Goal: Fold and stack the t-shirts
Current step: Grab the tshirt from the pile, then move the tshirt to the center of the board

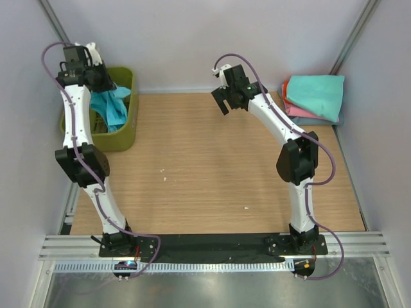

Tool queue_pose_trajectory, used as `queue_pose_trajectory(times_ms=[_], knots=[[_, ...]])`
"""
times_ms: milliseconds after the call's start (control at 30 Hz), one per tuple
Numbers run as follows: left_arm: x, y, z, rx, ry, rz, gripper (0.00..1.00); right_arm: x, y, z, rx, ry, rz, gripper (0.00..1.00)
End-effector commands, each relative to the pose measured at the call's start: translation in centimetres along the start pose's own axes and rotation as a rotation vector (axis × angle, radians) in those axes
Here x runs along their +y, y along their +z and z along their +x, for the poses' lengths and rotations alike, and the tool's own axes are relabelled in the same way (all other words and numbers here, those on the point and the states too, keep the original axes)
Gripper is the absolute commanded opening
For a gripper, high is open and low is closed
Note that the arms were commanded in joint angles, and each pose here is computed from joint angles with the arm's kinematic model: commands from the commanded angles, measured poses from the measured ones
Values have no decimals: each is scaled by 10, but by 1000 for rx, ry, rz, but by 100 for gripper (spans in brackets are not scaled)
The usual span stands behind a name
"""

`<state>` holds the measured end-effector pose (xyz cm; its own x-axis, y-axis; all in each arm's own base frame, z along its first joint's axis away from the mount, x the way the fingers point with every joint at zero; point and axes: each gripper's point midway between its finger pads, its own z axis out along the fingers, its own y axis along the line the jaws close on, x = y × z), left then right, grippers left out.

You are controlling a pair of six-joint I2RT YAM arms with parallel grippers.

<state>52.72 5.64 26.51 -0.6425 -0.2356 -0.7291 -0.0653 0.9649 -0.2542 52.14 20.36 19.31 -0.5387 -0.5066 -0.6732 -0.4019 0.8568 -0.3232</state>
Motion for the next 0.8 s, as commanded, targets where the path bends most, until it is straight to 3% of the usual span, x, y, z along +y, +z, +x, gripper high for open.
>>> queue_pose_trajectory(times_ms=[0,233,267,367,533,567,600,667,767], knots=[[-69,-97,-79,-309,138,182,0,-25,-45,-41,-137,-3,91,100],[-176,-178,-82,-446,320,396,0,-45,-83,-52,-184,-65,218,100],[-211,-199,-72,-468,394,467,0,-51,-96,-55,-205,-53,240,100],[-267,-239,-52,-513,497,592,0,-69,-124,-57,-237,-35,304,100],[-323,-277,-25,-535,565,730,0,-85,-153,-44,-248,-50,367,100],[-333,-275,-12,-511,582,753,18,-91,-160,-37,-245,-44,383,100],[-334,-275,-7,-499,583,753,48,-93,-163,-33,-242,-45,389,100],[-327,-250,7,-435,570,696,88,-106,-163,-15,-196,-54,429,100],[-305,-221,30,-336,553,594,94,-135,-173,-2,-182,-11,488,100]])
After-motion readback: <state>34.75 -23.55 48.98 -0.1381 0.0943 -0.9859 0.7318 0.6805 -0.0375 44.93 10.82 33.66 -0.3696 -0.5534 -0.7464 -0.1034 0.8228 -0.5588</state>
